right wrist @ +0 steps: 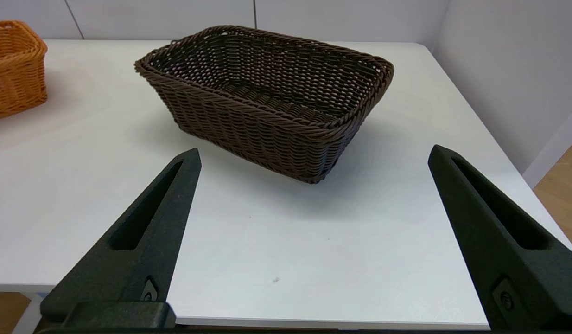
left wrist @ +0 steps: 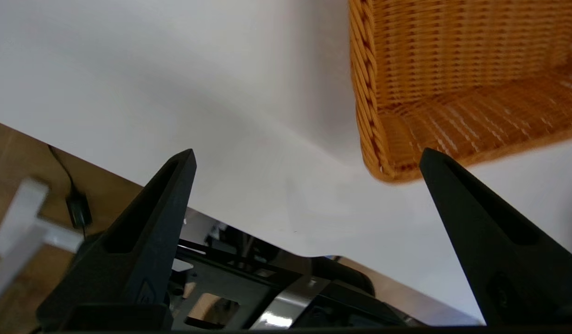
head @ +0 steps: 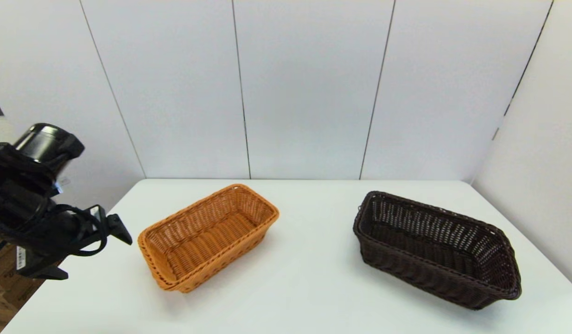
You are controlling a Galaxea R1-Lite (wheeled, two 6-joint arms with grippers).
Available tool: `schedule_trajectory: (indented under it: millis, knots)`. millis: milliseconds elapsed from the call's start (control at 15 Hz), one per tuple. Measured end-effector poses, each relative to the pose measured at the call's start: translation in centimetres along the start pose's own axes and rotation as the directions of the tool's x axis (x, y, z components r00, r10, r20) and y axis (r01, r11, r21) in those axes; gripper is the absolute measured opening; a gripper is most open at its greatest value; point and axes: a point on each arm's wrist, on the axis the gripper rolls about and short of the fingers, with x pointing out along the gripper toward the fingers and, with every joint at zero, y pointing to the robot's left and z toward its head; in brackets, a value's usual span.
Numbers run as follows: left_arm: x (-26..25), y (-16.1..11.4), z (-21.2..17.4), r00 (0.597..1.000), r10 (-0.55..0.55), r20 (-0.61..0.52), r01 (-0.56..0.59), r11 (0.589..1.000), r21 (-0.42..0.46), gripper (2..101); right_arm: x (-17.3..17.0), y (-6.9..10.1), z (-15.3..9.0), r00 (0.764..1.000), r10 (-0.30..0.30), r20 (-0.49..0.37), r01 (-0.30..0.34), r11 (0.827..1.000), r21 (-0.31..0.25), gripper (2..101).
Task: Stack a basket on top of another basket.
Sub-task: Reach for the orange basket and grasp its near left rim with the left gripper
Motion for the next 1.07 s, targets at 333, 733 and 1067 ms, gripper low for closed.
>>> schedule_trajectory:
  millis: [333,733,1067]
  knots:
    - [4.6,-2.6,1.8,0.993,0.044,-0.11,-0.05,0.997,-0.06,97.8,0.0,0.0,0.0,1.0,0.0,0.0,0.0,1.0,0.001,97.3]
    - [7.2,-4.4,3.1,0.99,0.045,-0.137,-0.053,0.997,-0.049,97.8,0.0,0.0,0.0,1.0,-0.001,0.0,0.001,1.0,0.0,97.3]
    - [9.6,-5.2,4.0,0.981,0.027,-0.192,-0.039,0.997,-0.06,97.8,0.0,0.0,0.0,1.0,-0.001,0.0,0.001,1.0,0.0,97.3]
